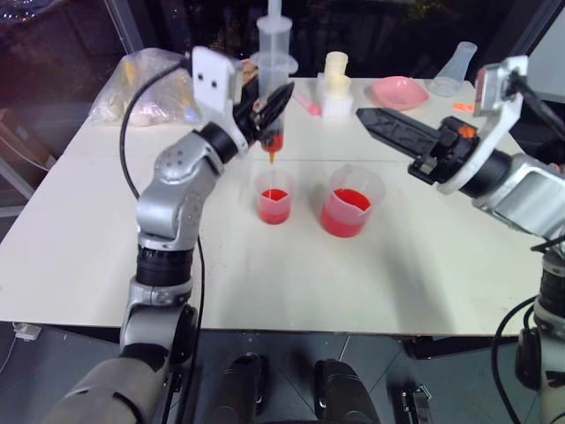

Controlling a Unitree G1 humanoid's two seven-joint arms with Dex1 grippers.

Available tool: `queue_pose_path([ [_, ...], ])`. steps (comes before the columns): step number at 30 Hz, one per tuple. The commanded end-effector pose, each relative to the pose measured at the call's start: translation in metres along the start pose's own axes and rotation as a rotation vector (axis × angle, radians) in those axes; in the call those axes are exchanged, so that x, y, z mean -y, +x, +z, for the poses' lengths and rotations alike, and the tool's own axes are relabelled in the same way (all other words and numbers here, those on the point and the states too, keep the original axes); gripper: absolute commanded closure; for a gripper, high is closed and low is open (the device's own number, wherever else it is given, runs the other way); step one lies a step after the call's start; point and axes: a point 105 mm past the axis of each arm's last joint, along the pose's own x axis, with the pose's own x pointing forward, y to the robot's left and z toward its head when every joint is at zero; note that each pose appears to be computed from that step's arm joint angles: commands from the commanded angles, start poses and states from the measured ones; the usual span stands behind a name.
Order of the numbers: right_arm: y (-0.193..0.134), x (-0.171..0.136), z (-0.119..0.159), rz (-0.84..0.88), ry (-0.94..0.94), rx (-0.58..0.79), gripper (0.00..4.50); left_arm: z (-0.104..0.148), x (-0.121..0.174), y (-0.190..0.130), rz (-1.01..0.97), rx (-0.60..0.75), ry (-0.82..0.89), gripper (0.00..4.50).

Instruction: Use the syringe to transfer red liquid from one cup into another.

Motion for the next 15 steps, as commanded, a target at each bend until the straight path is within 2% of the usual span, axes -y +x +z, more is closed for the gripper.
queue_pose_path([
  [1, 0.007, -0.007, 0.007, 0.051, -0.03, -0.02, 0.06, 0.008, 0.014, -0.007, -0.007, 0.035, 0.04, 2.97],
  [7, 0.021, -0.007, 0.01, 0.09, -0.046, -0.055, 0.06, -0.014, 0.017, -0.019, 0.005, -0.019, 0.013, 2.97],
  [15, 0.044, -0.014, 0.002, 0.146, -0.068, -0.099, 0.06, -0.024, 0.012, -0.021, -0.035, -0.055, 0.001, 2.97],
])
